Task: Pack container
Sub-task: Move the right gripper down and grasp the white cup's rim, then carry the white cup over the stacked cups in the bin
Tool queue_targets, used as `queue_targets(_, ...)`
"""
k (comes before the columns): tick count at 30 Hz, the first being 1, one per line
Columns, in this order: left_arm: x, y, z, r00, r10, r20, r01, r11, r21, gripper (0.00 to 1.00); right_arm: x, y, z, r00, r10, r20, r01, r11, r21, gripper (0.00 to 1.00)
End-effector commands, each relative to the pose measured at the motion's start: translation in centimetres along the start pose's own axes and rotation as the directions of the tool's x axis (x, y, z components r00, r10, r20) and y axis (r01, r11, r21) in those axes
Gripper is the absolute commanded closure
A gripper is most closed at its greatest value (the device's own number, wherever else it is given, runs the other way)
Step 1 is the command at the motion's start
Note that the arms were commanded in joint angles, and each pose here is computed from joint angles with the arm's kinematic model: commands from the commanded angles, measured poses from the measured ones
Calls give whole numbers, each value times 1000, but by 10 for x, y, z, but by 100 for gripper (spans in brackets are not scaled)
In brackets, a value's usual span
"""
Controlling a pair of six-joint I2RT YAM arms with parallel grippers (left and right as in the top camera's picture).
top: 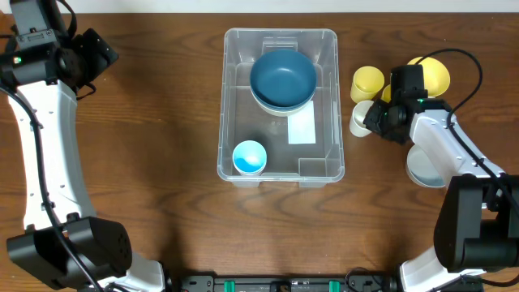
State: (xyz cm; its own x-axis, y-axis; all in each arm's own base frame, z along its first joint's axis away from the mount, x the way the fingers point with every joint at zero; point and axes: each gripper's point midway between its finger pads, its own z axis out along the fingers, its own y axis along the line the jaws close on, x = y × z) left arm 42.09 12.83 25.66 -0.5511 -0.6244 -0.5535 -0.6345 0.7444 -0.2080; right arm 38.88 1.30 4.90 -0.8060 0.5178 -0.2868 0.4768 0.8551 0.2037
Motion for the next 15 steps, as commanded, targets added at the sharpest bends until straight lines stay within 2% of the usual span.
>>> queue_targets(1,-4,3,-1,1000,6,10,-6,1000,-11,2,3,-3,2,1000,1,-9,-1,1000,11,88)
queue_targets(3,-4,3,-1,1000,6,10,-6,1000,-11,2,5,-3,2,1000,0,-18,0,1000,11,98)
queue_targets(4,-4,3,-1,1000,6,10,-6,1000,-11,2,6,-4,2,1000,1,-22,0,1000,11,99)
queue_targets(10,-4,3,-1,1000,6,10,-6,1000,-11,2,13,2,0,997,-49,-59,48,999,-26,99)
queue_targets(15,-4,3,-1,1000,6,10,-6,1000,-11,2,12,4,-25,993,-116,-32,114,992,-44,99)
